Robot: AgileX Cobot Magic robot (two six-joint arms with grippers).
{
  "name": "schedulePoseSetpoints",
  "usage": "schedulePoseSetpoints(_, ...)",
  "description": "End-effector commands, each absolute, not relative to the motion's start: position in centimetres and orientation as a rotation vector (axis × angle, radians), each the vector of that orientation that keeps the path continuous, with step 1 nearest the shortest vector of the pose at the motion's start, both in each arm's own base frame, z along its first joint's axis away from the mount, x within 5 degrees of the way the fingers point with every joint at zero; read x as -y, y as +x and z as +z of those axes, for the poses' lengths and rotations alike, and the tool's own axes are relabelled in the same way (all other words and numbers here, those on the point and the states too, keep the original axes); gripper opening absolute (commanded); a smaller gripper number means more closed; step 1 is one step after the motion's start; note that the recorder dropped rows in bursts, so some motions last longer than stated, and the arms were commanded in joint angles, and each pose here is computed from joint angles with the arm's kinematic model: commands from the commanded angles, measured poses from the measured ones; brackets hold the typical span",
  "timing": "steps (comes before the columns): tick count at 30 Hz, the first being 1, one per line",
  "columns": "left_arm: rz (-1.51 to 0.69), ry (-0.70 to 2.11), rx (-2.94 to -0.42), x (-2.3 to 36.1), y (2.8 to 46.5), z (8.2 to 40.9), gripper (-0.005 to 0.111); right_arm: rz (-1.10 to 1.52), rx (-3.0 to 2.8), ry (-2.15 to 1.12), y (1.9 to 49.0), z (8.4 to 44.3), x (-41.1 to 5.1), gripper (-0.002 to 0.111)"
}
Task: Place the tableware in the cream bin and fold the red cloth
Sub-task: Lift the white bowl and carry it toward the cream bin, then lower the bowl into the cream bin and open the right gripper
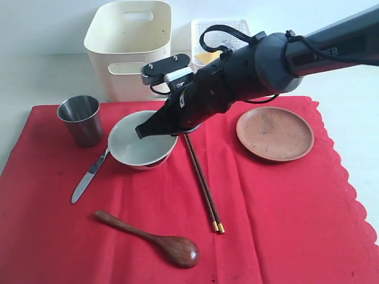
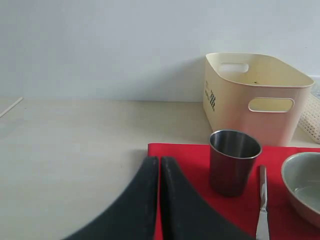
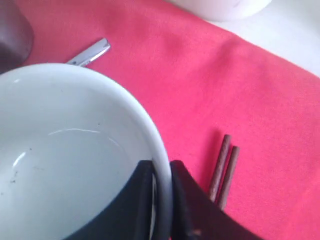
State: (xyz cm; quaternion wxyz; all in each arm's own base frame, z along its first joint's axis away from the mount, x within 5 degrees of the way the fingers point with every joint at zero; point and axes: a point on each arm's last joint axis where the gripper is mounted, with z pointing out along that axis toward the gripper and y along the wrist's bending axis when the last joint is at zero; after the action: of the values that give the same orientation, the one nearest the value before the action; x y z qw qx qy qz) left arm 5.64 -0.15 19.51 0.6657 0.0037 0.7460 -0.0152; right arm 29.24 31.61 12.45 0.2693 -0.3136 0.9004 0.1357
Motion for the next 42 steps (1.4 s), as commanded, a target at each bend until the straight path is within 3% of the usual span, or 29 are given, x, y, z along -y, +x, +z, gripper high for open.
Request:
schedulePoseSetpoints(1, -0.039, 0.001, -1.677, 0.1, 5.6, 19.6, 0.004, 0.373, -2.412, -0.835, 29.1, 14.8, -31.3, 0.000)
schedulePoseSetpoints(14, -0.039, 0.001, -1.677, 0.1, 5.6, 19.6, 0.004, 0.492, -2.135, -0.722, 29.3, 26.0, -29.6, 0.000)
schedulePoseSetpoints(21, -0.039, 0.001, -1.677, 0.1, 5.6, 19.6, 0.004, 0.600, -1.898, -0.641, 31.1, 29.0, -31.3, 0.000)
schedulePoseSetpoints(31, -0.039, 0.001, -1.677, 0.1, 5.6, 19.6, 0.004, 0.667, -1.706, -0.571, 36.0, 26.8, -35.2, 0.000)
schedulePoseSetpoints(42, -0.039, 0.001, -1.677, 0.1, 5.6, 19.6, 0.004, 0.675, -1.824, -0.388, 41.6, 20.5, -35.1, 0.000)
